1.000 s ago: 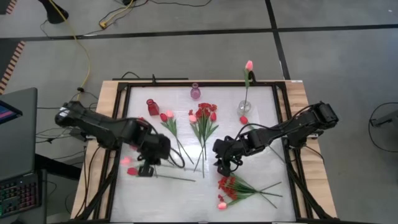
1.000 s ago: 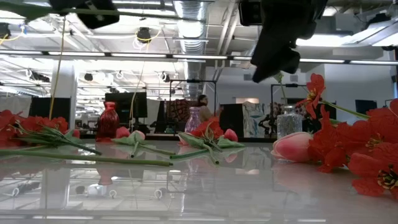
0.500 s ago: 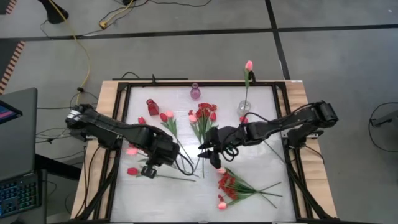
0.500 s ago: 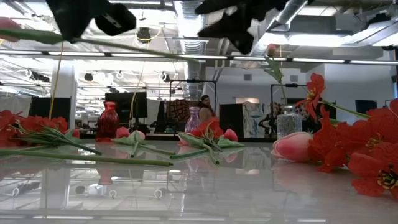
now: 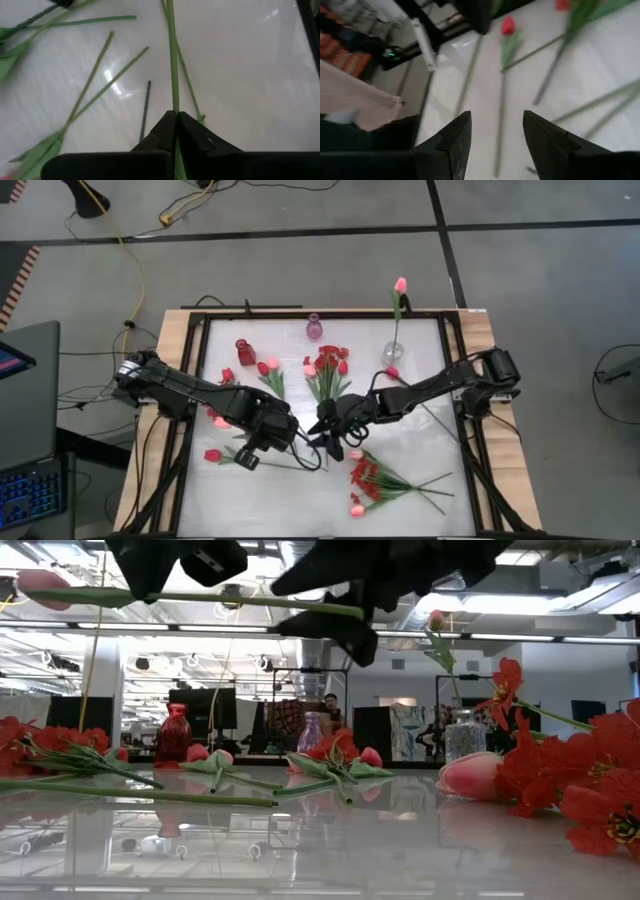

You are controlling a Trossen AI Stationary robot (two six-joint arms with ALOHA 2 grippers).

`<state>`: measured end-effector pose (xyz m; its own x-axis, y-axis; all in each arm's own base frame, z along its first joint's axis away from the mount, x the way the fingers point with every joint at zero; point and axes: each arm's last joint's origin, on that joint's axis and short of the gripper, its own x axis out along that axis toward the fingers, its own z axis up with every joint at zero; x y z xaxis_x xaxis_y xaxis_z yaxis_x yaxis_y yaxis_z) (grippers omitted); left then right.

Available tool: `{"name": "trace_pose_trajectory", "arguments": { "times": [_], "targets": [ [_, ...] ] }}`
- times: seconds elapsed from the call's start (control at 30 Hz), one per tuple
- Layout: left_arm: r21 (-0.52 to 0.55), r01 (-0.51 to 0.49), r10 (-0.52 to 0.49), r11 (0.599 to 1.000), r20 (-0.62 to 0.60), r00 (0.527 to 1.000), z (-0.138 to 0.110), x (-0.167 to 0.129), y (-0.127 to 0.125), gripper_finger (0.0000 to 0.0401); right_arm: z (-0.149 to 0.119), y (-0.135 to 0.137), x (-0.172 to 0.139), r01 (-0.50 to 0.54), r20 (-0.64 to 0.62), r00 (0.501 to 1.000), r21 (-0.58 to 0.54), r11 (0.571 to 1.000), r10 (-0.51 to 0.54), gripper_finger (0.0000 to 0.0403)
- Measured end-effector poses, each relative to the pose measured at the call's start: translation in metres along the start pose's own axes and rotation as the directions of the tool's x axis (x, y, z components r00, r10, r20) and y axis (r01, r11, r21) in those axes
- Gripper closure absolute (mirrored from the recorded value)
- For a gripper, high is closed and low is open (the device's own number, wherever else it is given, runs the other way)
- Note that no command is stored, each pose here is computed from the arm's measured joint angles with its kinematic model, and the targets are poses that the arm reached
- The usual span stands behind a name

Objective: Sort flowers into vase by color
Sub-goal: Put the bottom left pink tulip into the transparent vase

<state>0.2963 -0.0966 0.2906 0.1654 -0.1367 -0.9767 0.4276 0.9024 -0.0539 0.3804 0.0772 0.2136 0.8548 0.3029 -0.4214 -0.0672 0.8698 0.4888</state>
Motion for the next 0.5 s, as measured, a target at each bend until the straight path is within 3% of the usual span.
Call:
{"name": "trace_pose_trajectory", "arguments": {
  "times": [0.13,0.5],
  "targets": [
    [0.000,-0.026,0.026,1.000,0.005,1.000,0.001,-0.002,0.001,0.0401,0.001,0.002,0.009,-0.088,0.050,0.995,0.023,0.996,0.087,0.0198],
    [0.003,-0.084,0.084,0.996,0.003,0.996,0.001,-0.002,0.003,0.0401,-0.003,0.000,0.015,-0.099,0.059,0.994,0.106,0.989,0.093,0.0198]
  ]
}}
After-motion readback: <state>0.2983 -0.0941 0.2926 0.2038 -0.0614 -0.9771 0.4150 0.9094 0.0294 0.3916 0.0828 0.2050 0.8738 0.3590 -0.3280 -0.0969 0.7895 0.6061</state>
